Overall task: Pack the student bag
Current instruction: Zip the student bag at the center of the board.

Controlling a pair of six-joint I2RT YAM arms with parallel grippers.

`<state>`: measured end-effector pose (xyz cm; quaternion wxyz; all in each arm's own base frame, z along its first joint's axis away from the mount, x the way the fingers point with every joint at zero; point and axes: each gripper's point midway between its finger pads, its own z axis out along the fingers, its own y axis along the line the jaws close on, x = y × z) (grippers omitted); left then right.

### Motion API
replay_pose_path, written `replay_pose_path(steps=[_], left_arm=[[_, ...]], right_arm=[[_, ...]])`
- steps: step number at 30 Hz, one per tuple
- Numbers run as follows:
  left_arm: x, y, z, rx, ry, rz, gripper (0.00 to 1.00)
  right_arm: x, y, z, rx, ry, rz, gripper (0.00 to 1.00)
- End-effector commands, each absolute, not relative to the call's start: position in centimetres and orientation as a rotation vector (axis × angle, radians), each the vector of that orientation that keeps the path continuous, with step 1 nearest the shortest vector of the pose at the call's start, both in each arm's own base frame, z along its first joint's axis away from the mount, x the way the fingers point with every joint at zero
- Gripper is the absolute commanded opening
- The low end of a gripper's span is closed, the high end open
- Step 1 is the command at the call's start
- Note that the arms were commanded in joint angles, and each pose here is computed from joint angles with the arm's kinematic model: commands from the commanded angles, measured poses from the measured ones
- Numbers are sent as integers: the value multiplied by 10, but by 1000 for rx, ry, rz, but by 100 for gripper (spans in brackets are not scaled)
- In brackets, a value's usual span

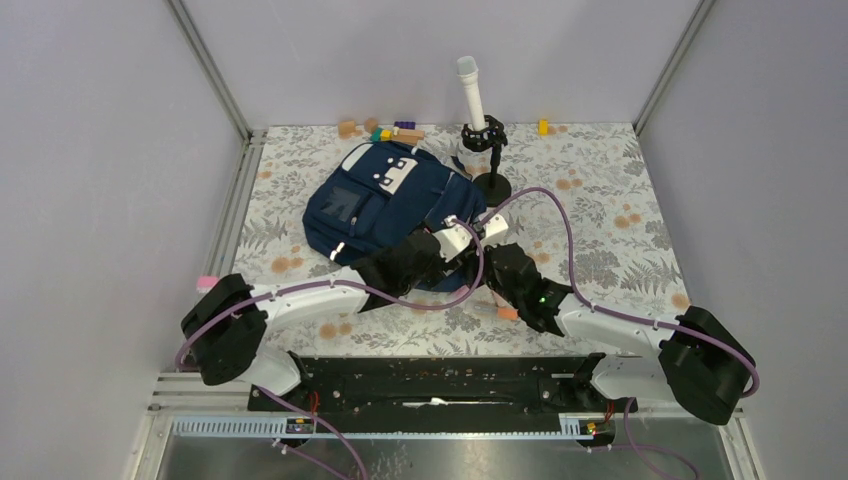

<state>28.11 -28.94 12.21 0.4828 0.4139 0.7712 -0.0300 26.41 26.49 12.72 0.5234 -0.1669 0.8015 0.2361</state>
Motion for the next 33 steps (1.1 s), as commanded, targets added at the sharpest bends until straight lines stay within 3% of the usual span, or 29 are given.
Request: replay_pose_path(steps=[1, 6, 8, 10, 33], left_arm=[[291, -291, 127, 967, 1827, -40, 65], [295, -287, 122, 954, 1843, 7, 30], [295, -284, 121, 943, 1848, 19, 11], [294, -284, 119, 940, 1850, 16, 0], [292, -268, 120, 877, 1859, 42, 0]], right_arm=[[275, 266, 157, -333, 1826, 608, 0], [281, 259, 158, -316, 1811, 557, 0], [286, 252, 159, -302, 1796, 522, 0], [291, 247, 159, -294, 1792, 490, 0], [359, 217, 145, -259, 1840, 333, 0]])
